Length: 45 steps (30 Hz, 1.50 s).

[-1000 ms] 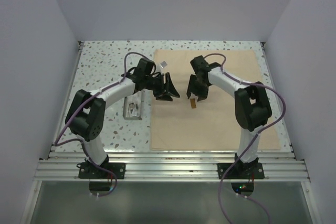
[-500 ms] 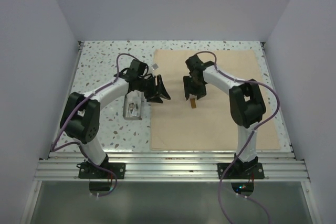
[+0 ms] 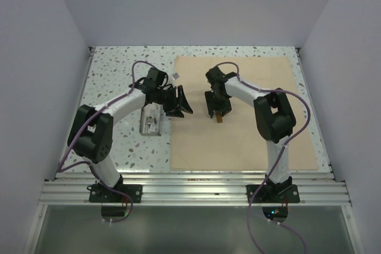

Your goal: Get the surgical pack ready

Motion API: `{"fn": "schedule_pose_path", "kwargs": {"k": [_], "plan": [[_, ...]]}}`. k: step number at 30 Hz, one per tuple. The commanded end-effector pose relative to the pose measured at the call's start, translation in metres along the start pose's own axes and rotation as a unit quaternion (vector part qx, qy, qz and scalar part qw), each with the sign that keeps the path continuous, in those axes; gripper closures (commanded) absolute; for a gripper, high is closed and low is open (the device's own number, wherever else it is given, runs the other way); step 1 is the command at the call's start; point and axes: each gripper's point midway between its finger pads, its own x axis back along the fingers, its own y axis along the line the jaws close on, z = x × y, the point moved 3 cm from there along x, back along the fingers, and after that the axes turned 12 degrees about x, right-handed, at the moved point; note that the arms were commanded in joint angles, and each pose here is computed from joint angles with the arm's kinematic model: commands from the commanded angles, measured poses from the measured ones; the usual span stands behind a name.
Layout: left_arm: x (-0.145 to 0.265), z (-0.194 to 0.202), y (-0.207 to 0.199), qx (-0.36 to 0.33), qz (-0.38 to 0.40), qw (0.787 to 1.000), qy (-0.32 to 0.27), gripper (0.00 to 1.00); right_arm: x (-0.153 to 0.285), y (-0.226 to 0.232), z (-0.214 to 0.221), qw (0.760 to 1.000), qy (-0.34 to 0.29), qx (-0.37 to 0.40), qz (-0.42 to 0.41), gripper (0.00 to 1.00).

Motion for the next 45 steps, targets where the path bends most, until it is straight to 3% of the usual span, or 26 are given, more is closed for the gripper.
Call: {"fn": "schedule_pose_path", "kwargs": {"k": [1, 6, 12, 21, 34, 45], "plan": [[0.012, -0.002, -0.009, -0.016, 0.013, 1.0, -0.013, 0.41, -0.002, -0.004, -0.003, 1.0, 0.002, 0.013, 0.018, 0.44], [0.011, -0.002, -0.008, -0.014, 0.011, 1.0, -0.011, 0.41, -0.005, -0.007, 0.0, 1.0, 0.009, 0.012, 0.026, 0.49], [0.01, -0.004, -0.009, -0.013, 0.012, 1.0, -0.012, 0.41, -0.004, -0.01, -0.001, 0.999, 0.009, 0.007, 0.041, 0.63], [0.007, -0.005, -0.009, -0.009, 0.015, 1.0, -0.007, 0.41, 0.007, -0.008, -0.011, 0.999, -0.005, -0.004, 0.04, 0.71], [-0.003, -0.001, -0.027, -0.002, 0.065, 0.998, 0.01, 0.38, 0.067, 0.019, -0.033, 0.996, -0.046, -0.059, -0.047, 0.71], [-0.012, 0.005, -0.032, 0.017, 0.113, 0.993, 0.013, 0.38, 0.114, 0.058, -0.054, 0.972, -0.082, -0.127, -0.178, 0.71]]}}
